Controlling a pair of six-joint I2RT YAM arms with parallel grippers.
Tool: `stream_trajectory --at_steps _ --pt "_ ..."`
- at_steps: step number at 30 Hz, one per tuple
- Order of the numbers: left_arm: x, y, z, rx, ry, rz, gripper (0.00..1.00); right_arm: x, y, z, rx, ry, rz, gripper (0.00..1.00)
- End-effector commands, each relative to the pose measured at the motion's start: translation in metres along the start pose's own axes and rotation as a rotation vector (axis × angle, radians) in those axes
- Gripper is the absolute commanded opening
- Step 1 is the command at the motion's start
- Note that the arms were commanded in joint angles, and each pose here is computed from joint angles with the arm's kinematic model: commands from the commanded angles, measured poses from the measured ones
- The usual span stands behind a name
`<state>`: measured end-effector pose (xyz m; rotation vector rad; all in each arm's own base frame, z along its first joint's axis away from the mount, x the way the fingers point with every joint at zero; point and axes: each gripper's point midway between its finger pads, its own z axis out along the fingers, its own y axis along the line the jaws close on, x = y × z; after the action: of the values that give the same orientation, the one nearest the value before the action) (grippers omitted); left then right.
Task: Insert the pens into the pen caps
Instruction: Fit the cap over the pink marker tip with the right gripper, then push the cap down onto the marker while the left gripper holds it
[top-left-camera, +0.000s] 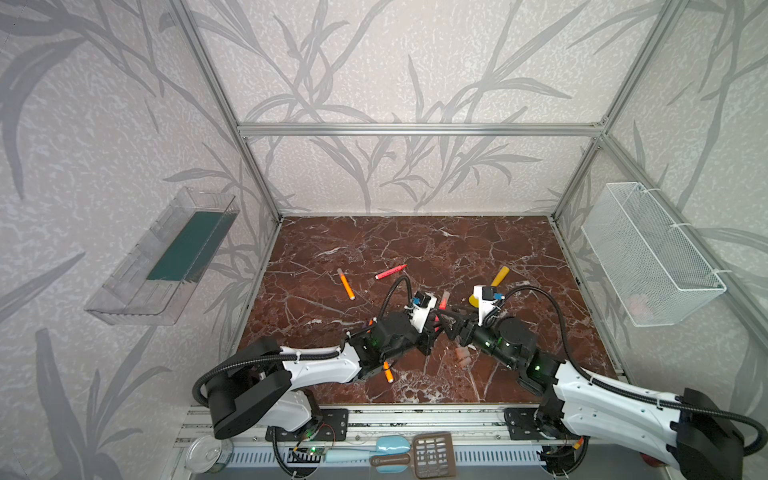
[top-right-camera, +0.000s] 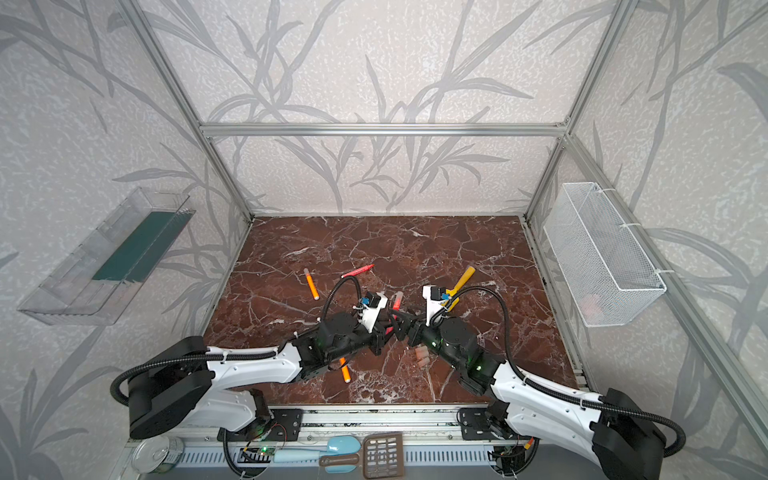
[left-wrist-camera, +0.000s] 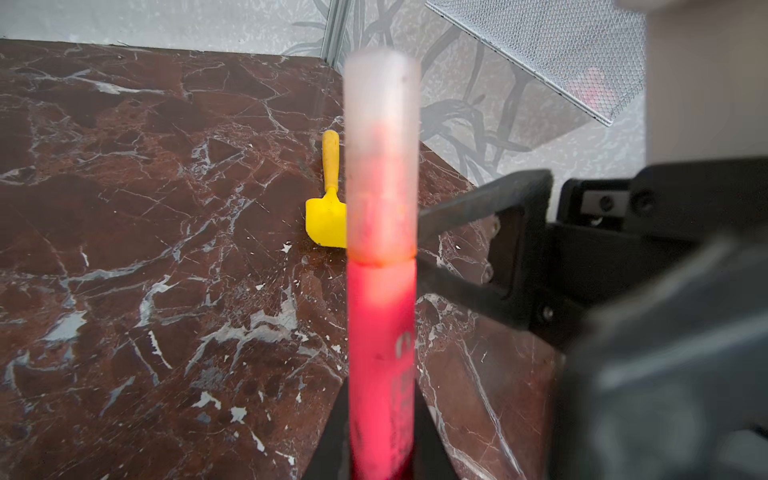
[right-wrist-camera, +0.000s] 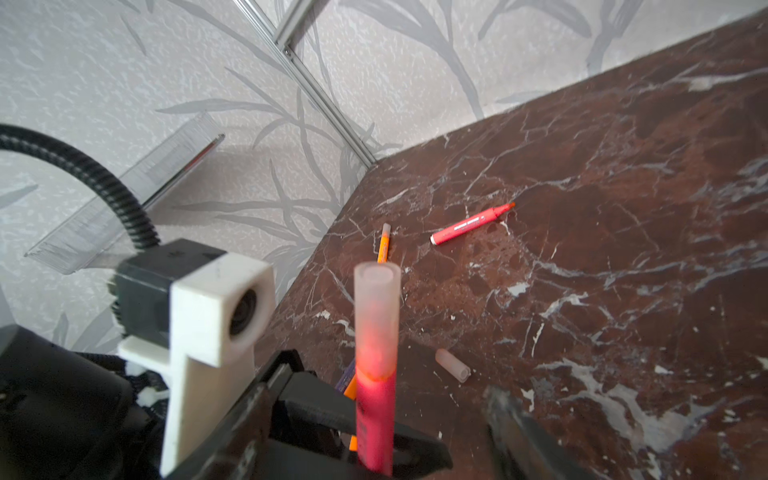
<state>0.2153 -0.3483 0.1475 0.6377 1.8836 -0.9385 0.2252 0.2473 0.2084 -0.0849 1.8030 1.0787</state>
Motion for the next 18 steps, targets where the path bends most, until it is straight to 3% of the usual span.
stream_trajectory --at_steps 1,6,13,18 --pt "0.014 0.005 0.003 -0.045 0.019 0.101 0.0 -0.008 -0.01 -0.008 0.055 -0.038 -0.038 0.81" --pt "0.025 0.001 0.01 -0.05 0.046 0.152 0.0 -0.016 -0.019 -0.014 0.107 -0.072 -0.033 0.79" --pt "0.031 -0.011 0.02 -0.032 0.069 0.187 0.0 -0.018 -0.032 -0.012 0.151 -0.072 -0.011 0.61" --pt "0.033 -0.014 0.024 -0.03 0.078 0.194 0.0 -0.013 -0.035 -0.004 0.163 -0.043 -0.005 0.57"
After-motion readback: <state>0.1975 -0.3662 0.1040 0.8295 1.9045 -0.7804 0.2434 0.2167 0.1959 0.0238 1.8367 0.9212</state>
